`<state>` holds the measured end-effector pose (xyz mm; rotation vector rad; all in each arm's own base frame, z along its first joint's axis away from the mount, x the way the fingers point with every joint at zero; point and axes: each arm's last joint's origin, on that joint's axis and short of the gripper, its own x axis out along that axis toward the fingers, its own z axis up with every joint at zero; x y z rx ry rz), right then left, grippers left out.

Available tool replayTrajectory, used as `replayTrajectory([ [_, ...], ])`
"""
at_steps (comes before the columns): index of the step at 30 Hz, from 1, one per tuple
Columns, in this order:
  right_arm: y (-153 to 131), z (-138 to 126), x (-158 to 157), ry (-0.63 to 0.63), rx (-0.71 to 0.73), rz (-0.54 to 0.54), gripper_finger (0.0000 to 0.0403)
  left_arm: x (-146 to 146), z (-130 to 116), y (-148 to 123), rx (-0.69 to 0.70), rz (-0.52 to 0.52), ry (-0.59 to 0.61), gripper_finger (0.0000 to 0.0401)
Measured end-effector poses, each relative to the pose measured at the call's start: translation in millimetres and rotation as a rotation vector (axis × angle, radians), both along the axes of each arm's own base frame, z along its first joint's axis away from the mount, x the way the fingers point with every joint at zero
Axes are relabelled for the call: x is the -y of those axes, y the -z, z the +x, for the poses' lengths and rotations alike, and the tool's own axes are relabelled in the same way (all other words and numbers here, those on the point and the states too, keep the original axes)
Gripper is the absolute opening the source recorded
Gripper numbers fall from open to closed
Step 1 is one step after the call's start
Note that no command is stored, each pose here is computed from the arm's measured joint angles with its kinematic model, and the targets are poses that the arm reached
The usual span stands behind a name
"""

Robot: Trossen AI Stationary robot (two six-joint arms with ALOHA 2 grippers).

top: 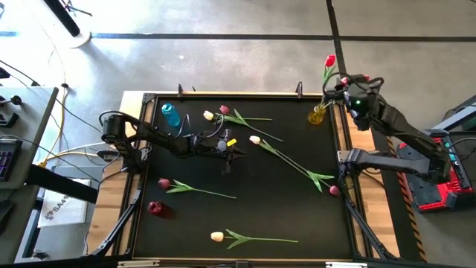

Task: Sort flowers into vase by color
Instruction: Put the red tulip into the yellow vase, then put the middle white tulip into the blue vase

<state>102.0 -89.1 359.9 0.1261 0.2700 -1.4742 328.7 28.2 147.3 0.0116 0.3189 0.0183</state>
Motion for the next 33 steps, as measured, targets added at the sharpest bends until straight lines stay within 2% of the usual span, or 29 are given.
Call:
replayTrajectory([
  [3,5.6,2.2,0.5,-0.026,-0.014,0.049,0.0158,0.0,0.0,0.0,0.0,0.0,0.0,0.0026],
  [7,6.5,1.9,0.4,-0.021,-0.023,0.054,0.0197,0.0,0.0,0.1,-0.002,0.0,0.0,0.0026],
  [14,-12.6,-6.5,-3.7,0.001,0.052,-0.084,0.0293,0.3,-0.1,0.2,-0.003,-0.003,0.0,0.0026],
  [18,-24.7,-11.5,-8.1,-0.064,0.125,-0.151,0.032,0.1,-0.4,1.1,-0.012,-0.001,-0.006,0.0026],
  [21,-28.3,-12.3,-12.8,-0.231,0.21,-0.141,0.0322,-1.0,-0.9,2.2,-0.026,0.01,-0.038,0.0026],
  [25,-26.6,-8.2,-18.1,-0.44,0.323,-0.057,0.0312,-1.7,-1.1,2.8,-0.034,0.039,-0.051,0.0026],
  [33,-14.1,24.7,-36.8,-0.728,0.268,0.089,0.0255,-1.7,-1.4,3.5,-0.043,0.06,-0.043,0.0026],
])
